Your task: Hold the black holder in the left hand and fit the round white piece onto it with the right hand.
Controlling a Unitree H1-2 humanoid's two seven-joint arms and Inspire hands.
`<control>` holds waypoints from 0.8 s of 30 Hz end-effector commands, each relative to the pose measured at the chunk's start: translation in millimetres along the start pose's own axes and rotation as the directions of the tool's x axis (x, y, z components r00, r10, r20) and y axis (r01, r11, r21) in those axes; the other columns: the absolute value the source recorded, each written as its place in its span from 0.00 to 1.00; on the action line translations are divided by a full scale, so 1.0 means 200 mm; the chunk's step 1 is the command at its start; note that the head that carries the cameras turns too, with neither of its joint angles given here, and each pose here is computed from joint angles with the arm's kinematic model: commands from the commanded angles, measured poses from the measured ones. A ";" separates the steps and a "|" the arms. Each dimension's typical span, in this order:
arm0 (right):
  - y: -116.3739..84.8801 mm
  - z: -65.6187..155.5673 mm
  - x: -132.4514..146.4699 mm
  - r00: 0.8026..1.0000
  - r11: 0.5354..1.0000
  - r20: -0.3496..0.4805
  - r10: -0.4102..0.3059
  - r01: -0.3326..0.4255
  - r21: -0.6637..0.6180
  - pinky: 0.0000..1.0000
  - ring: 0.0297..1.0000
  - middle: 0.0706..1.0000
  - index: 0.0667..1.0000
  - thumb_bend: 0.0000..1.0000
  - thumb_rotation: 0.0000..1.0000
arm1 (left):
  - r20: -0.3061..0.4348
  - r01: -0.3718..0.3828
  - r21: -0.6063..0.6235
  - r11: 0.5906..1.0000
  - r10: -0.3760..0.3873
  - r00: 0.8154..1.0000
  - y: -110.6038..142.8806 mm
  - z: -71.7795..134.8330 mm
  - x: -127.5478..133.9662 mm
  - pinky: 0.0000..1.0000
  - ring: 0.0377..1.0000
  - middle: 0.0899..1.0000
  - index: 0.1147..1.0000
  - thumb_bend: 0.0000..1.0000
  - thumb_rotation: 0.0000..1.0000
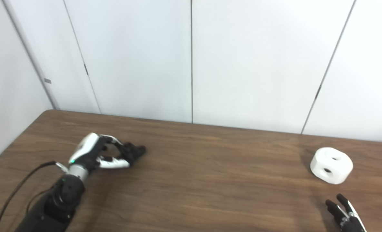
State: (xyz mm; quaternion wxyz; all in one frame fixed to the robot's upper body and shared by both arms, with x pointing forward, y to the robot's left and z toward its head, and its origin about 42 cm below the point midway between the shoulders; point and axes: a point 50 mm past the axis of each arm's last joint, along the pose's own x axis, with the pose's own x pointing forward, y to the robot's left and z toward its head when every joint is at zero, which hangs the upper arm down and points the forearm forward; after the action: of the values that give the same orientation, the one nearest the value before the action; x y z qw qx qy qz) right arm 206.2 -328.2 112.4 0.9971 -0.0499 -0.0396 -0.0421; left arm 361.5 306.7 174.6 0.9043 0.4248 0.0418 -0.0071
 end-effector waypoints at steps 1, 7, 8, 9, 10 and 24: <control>0.03 -0.05 -0.05 0.999 0.999 -0.037 -0.007 0.008 0.031 0.99 0.90 0.85 0.92 0.65 0.89 | 0.077 -0.008 -0.029 1.000 0.010 0.997 0.02 0.11 -0.02 0.84 0.87 0.76 0.42 0.52 0.05; 0.06 -0.04 -0.05 1.000 0.999 -0.023 -0.001 0.002 0.035 0.99 0.91 0.86 0.92 0.65 0.88 | 0.153 0.083 -0.039 0.996 -0.076 0.985 -0.10 0.22 -0.12 0.82 0.85 0.77 0.42 0.52 0.05; 0.07 -0.04 -0.05 1.000 0.999 -0.018 0.002 -0.001 0.034 0.99 0.91 0.85 0.92 0.65 0.88 | 0.172 0.102 -0.040 0.994 -0.094 0.981 -0.12 0.24 -0.15 0.82 0.85 0.77 0.42 0.52 0.05; 0.07 -0.03 -0.05 1.000 0.999 -0.014 0.004 -0.004 0.034 1.00 0.91 0.86 0.92 0.65 0.88 | 0.191 0.119 -0.034 0.992 -0.110 0.975 -0.15 0.26 -0.18 0.84 0.86 0.77 0.42 0.52 0.05; 0.08 -0.03 -0.05 1.000 0.999 -0.011 0.006 -0.006 0.035 1.00 0.91 0.86 0.92 0.65 0.88 | 0.207 0.134 -0.027 0.991 -0.125 0.970 -0.17 0.27 -0.21 0.84 0.86 0.77 0.42 0.52 0.05; 0.24 0.10 -0.04 1.000 0.996 0.008 0.022 -0.023 0.081 0.95 0.91 0.87 0.94 0.61 0.85 | 0.416 0.218 0.185 0.958 -0.277 0.866 -0.42 0.41 -0.51 0.80 0.88 0.78 0.42 0.52 0.05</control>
State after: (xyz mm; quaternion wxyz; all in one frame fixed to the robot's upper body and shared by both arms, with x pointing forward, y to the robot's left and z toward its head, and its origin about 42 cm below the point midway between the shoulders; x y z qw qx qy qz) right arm 201.9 -290.2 120.5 0.9988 -0.0239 -0.0297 -0.0293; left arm 265.4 194.2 163.2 0.8642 0.4530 -0.0760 -0.2052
